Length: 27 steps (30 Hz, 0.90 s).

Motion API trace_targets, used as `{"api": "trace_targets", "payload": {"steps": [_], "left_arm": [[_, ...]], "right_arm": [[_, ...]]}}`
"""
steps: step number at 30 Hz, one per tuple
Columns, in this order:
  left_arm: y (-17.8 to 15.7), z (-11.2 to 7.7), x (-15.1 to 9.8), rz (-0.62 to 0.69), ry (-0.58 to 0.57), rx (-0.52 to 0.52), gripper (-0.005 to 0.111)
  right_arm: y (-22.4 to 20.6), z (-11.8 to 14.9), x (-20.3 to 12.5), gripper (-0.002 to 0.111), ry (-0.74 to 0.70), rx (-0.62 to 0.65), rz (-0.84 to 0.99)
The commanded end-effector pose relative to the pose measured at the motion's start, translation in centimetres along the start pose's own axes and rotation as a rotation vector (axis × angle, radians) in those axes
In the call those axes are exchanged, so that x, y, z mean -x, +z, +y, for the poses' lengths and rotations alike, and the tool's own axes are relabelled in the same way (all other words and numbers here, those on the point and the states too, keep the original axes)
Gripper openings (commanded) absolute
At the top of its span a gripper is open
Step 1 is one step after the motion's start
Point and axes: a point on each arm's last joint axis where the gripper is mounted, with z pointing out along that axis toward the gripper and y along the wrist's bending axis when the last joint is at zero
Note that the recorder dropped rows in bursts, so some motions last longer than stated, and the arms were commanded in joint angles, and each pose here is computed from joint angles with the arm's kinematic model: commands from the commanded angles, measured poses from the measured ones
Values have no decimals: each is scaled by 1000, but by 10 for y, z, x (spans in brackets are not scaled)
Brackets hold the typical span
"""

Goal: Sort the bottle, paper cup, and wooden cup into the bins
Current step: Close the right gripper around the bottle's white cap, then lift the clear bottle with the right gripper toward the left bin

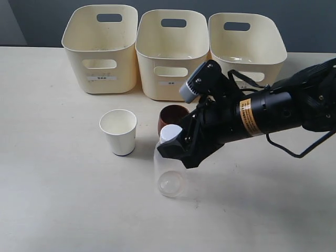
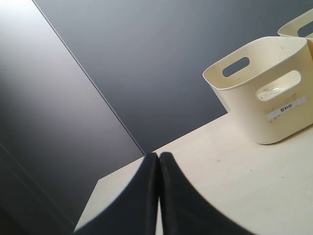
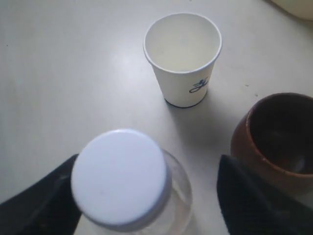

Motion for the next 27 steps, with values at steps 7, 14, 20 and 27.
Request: {"api": "trace_targets", "payload": {"steps": [7, 14, 20, 27], "left_arm": [[0, 0, 0, -9, -13, 2, 0], [0, 0, 0, -9, -13, 2, 0], [0, 0, 0, -9, -13, 2, 0], [0, 0, 0, -9, -13, 2, 0]], "right_arm": [[5, 4, -1, 2, -138, 76, -3], [5, 7, 3, 0, -162, 103, -51], [5, 7, 3, 0, -169, 103, -52], [5, 7, 3, -1, -171, 103, -52]]}}
